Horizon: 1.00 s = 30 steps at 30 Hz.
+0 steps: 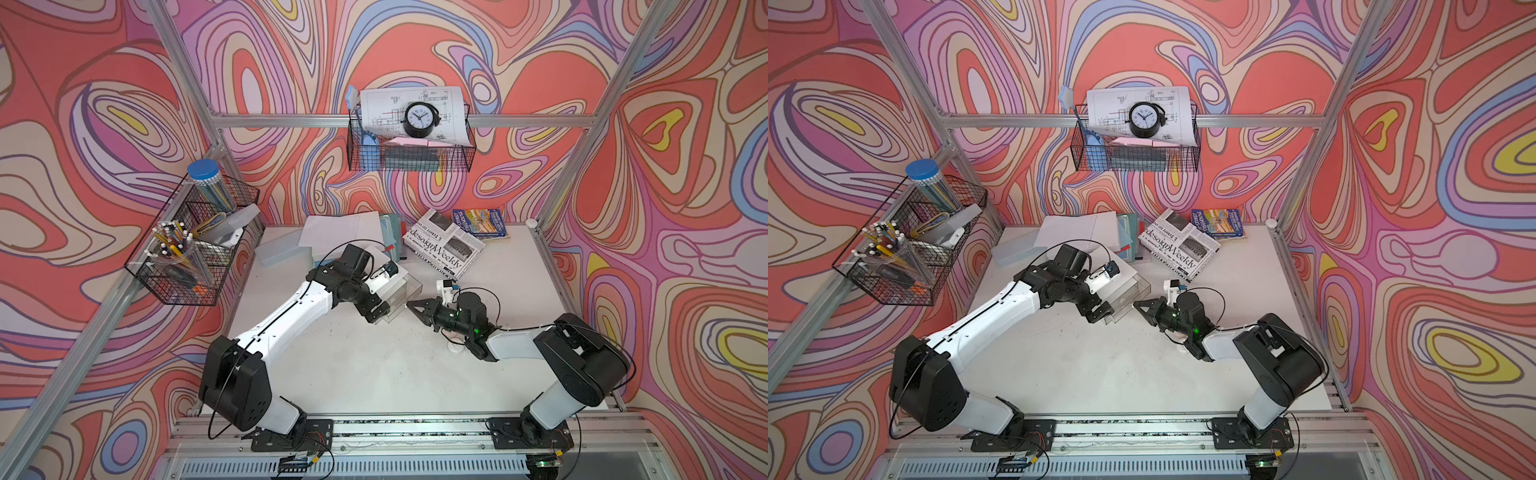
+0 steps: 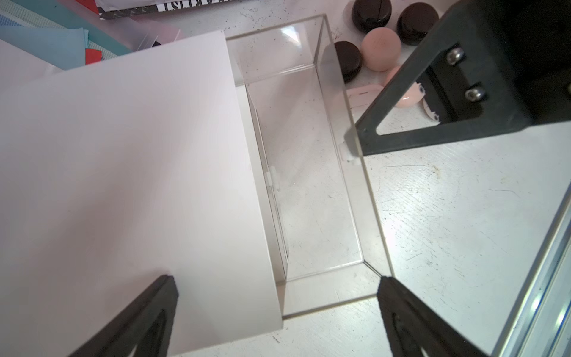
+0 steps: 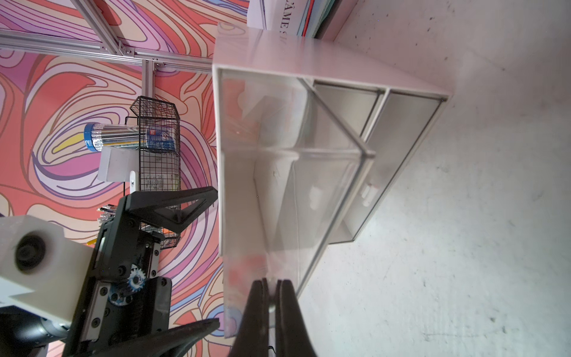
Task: Put the bluetooth earphones in the drawer according to color
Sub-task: Open the drawer in the storage box.
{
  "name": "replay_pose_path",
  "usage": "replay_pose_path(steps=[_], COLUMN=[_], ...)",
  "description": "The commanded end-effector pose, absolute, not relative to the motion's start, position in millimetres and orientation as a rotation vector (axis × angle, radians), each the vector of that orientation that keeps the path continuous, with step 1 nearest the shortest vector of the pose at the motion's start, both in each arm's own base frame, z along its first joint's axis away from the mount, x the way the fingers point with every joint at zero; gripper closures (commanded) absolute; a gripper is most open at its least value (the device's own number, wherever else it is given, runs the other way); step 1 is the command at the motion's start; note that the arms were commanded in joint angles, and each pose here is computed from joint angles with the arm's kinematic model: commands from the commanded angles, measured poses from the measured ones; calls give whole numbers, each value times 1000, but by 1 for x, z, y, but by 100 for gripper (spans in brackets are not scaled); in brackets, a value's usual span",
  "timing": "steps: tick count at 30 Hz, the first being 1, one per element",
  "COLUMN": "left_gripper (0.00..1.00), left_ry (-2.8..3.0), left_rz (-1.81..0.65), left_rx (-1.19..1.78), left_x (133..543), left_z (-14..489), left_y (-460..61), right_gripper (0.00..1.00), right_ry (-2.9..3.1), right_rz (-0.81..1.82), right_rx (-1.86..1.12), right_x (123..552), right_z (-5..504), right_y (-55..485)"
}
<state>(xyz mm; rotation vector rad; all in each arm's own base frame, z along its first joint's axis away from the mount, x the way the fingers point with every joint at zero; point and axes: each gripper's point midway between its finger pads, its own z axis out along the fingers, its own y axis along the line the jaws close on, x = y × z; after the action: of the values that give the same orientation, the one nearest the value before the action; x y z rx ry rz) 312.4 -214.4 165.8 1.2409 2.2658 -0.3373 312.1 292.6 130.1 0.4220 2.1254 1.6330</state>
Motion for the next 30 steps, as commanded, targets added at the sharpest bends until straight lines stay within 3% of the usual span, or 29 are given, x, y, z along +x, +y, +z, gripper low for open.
replay_pose_path(steps=[1,13,25,27,30], left_gripper=[4,3,3,3,3], left_ry=[2318,2350,2350,2346,2339], left_rz=[-328,-310,-298,-299,-295], left_rx=[1227,1226,1224,1219,1213], left_x=[309,311,311,312,313], left_z=[163,156,156,157,159], left_y=[-208,-205,-204,-204,-204], right_gripper=[100,100,100,94,72], right_ry=[2197,2255,2208,2198,2169], right_rz=[1556,1461,1527,1517,1510], right_rx=[428,402,401,407,408], right_x=[303,298,306,306,306], right_z=[112,108,112,113,117], right_y=[285,278,286,284,280])
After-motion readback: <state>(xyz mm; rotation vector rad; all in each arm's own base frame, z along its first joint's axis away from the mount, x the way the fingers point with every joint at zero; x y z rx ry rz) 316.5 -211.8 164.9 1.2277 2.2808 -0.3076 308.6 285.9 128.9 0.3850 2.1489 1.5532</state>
